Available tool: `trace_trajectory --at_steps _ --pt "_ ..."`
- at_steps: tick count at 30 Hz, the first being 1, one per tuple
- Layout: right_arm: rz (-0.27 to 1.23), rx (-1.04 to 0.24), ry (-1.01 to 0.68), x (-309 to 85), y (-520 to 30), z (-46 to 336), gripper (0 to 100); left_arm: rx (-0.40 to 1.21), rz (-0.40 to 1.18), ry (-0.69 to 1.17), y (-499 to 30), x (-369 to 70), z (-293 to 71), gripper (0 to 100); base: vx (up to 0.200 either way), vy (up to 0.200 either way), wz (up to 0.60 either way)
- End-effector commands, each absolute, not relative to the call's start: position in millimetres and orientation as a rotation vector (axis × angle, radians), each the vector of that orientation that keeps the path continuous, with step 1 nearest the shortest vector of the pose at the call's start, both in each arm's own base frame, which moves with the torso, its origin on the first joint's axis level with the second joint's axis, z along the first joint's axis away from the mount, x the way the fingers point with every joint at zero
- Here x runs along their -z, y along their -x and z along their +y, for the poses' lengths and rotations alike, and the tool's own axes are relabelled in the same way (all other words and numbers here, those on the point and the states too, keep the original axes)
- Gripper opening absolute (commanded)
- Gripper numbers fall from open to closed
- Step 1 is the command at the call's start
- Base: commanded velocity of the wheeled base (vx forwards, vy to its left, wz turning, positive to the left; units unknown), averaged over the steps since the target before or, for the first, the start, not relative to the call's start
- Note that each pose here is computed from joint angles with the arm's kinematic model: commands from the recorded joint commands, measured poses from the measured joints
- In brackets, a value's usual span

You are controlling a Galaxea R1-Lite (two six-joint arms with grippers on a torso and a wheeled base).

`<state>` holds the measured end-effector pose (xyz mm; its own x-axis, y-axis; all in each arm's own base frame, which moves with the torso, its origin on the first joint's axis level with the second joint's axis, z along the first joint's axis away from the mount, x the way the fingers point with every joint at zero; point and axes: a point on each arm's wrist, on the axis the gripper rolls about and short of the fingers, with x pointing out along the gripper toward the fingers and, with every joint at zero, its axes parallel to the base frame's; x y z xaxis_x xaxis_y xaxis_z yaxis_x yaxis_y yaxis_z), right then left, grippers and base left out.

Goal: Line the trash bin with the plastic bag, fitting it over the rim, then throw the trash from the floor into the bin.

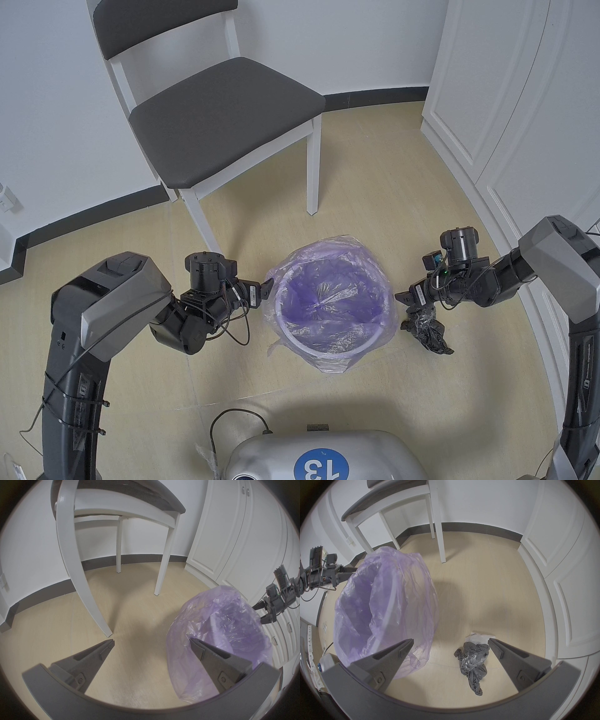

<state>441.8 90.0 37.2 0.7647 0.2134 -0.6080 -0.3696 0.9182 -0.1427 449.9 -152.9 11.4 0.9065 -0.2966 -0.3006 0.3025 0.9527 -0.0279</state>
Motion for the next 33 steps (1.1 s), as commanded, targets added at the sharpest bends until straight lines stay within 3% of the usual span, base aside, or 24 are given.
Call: trace_trajectory --at_steps 1,9,20,28,33 --pt "0.650 -0.329 0.258 -15.7 -445.3 93.5 100 0.314 0.329 -0.023 -455.8 4.5 -158.1 100 0.000 0.000 0.00" --pt "0.693 -0.345 0.211 31.3 -460.6 98.8 100 0.287 0.361 -0.021 -465.3 33.9 -162.4 100 0.000 0.000 0.00" --pt "0.710 -0.355 0.216 45.8 -463.7 103.9 100 0.290 0.405 -0.030 -463.2 49.3 -164.0 100 0.000 0.000 0.00" --pt "0.712 -0.353 0.214 40.7 -462.6 102.9 100 0.277 0.382 0.000 -460.7 35.2 -159.1 100 0.000 0.000 0.00" --pt "0.636 -0.328 0.210 -13.1 -456.1 89.8 100 0.271 0.336 0.048 -441.2 -15.5 -149.4 100 0.000 0.000 0.00"
